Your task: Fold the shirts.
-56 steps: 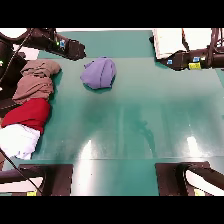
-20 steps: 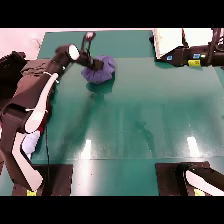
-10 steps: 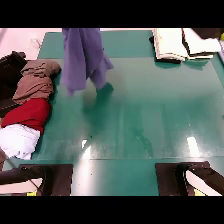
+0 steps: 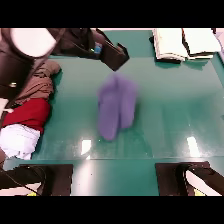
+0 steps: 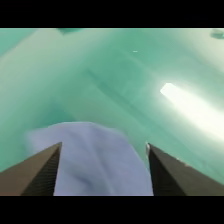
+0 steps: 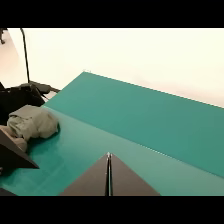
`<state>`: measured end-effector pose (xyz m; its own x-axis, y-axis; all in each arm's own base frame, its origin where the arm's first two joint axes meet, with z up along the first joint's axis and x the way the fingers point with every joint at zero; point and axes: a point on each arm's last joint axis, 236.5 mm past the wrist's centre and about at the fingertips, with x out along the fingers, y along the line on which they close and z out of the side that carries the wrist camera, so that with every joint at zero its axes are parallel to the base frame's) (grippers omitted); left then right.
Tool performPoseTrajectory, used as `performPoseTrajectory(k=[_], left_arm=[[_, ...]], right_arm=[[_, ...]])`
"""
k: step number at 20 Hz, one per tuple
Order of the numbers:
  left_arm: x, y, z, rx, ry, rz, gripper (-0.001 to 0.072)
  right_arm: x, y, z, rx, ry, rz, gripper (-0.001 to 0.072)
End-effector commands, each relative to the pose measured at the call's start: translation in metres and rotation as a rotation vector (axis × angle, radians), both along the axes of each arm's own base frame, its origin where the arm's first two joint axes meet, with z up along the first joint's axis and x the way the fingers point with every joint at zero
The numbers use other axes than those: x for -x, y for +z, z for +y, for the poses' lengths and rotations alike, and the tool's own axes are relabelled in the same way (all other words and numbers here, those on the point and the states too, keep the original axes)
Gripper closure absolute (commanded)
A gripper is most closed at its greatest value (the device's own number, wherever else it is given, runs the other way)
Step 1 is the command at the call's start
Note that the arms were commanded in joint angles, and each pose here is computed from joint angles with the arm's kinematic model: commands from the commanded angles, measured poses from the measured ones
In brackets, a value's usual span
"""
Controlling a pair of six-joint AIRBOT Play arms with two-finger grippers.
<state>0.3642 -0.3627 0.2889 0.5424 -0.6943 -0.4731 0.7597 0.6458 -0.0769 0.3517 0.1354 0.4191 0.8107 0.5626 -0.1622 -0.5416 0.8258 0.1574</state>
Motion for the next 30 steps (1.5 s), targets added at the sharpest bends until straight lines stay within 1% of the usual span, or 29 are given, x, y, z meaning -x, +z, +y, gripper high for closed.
performPoseTrajectory(k=[1, 4, 6, 8, 11, 14, 18, 19, 20, 21, 25, 26, 27, 30], left_arm=[[-0.028, -0.033, 0.007, -0.029, 0.055, 0.055, 0.0089], [-0.079, -0.076, 0.071, -0.06, 0.233, 0.209, 0.0089], [-0.1, -0.124, 0.098, -0.071, 0.291, 0.348, 0.0089], [-0.105, -0.174, 0.094, -0.016, 0.282, 0.508, 0.0089], [-0.095, -0.245, 0.065, -0.024, 0.214, 0.668, 0.0089], [-0.092, -0.297, 0.036, -0.059, 0.186, 0.705, 0.0089], [-0.105, -0.318, 0.015, -0.039, 0.207, 0.658, 0.009], [-0.109, -0.317, 0.015, -0.029, 0.215, 0.645, 0.012], [-0.112, -0.318, 0.017, -0.034, 0.221, 0.634, 0.0235], [-0.112, -0.32, 0.02, -0.054, 0.223, 0.624, 0.0283], [-0.113, -0.324, 0.022, -0.065, 0.224, 0.623, 0.0285], [-0.113, -0.324, 0.022, -0.065, 0.223, 0.623, 0.0444], [-0.113, -0.324, 0.022, -0.066, 0.222, 0.623, 0.069], [-0.114, -0.315, 0.034, -0.1, 0.209, 0.614, 0.0684]], right_arm=[[0.002, -0.002, 0.001, 0.01, 0.005, 0.007, 0.0694], [0.004, -0.005, 0.002, 0.018, 0.013, 0.021, 0.0694], [0.004, -0.006, 0.002, 0.02, 0.016, 0.025, 0.0694], [0.005, -0.008, 0.003, 0.023, 0.019, 0.03, 0.0694], [0.007, -0.012, 0.004, 0.033, 0.029, 0.048, 0.0694], [0.007, -0.021, 0.005, 0.038, 0.037, 0.074, 0.0694], [-0.001, -0.052, 0.006, 0.002, 0.032, 0.179, 0.0694], [-0.002, -0.058, 0.006, 0.002, 0.032, 0.195, 0.0694], [-0.003, -0.065, 0.006, 0.0, 0.032, 0.212, 0.0694], [-0.004, -0.07, 0.006, -0.004, 0.031, 0.229, 0.0694], [-0.006, -0.081, 0.007, -0.016, 0.028, 0.264, 0.0694], [-0.006, -0.081, 0.006, -0.016, 0.027, 0.264, 0.0694], [-0.006, -0.082, 0.007, -0.014, 0.029, 0.267, 0.0694], [0.004, -0.098, 0.008, 0.03, 0.054, 0.328, 0.0694]])
